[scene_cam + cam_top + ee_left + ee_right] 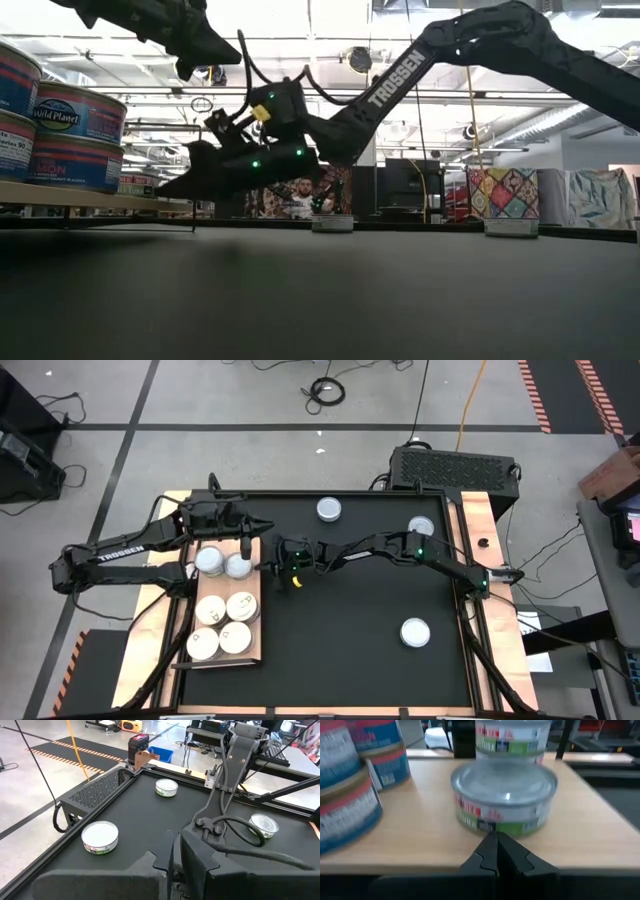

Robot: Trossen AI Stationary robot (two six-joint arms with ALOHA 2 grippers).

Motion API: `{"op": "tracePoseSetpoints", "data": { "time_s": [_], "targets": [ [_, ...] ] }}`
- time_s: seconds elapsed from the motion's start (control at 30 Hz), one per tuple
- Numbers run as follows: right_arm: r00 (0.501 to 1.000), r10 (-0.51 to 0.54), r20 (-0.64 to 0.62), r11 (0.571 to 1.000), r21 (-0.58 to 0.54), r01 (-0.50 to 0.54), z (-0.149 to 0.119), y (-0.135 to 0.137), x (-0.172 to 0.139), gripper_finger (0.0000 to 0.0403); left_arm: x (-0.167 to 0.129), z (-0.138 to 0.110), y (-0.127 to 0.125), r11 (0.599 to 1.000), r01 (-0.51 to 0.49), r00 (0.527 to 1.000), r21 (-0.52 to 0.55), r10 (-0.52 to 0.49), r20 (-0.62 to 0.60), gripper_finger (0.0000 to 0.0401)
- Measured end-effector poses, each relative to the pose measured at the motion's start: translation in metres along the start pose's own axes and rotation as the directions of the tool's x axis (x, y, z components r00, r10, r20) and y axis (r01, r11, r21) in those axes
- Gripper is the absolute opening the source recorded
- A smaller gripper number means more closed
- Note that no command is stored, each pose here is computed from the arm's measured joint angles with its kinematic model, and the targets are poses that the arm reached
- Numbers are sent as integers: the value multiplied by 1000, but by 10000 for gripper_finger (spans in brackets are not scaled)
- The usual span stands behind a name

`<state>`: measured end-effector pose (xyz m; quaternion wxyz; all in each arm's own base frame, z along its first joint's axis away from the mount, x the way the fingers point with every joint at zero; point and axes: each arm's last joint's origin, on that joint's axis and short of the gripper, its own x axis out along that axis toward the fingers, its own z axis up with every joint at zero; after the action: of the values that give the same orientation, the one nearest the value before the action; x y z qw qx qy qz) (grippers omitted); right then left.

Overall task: Stack canned seafood by type on shelf
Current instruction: Stack the green tuna can on top of the green tuna can on the shelf

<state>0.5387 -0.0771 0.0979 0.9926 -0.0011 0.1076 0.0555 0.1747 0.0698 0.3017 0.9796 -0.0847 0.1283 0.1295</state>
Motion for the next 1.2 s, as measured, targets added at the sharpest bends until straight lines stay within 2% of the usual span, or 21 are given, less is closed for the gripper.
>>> {"op": "tracePoseSetpoints", "data": {
  "time_s": [0.3,0.43,0.57,0.63,0.73,0.83,0.97,1.1,1.2],
  "targets": [
    [996,11,-89,1000,20,-9,6,-11,-8,0,0,-6,1,1000,-7,998,-6,6,-64,35],
    [984,11,-175,1000,-17,-15,23,-14,-20,0,0,-6,1,1000,-7,998,-4,6,-59,35],
    [953,10,-304,997,-73,-34,48,-18,-43,0,0,-4,1,1000,-7,999,15,7,-42,35],
    [934,8,-358,995,-89,-43,52,-20,-58,0,0,-5,1,1000,-9,999,7,9,-47,35],
    [905,-58,-420,994,-104,15,48,-24,-90,0,2,-6,4,999,-40,998,-25,39,-56,35],
    [888,-162,-430,985,-116,124,45,-30,-134,0,6,-7,9,994,-83,995,-65,79,-64,35],
    [892,-247,-379,968,-51,246,32,-21,-198,0,22,-5,19,992,-89,989,-90,78,-122,35],
    [928,-267,-259,956,47,288,24,4,-251,0,54,8,35,990,-86,981,-112,64,-184,35],
    [942,-275,-192,946,119,301,18,21,-280,0,83,22,53,985,-125,966,-118,94,-240,35]
  ]
}}
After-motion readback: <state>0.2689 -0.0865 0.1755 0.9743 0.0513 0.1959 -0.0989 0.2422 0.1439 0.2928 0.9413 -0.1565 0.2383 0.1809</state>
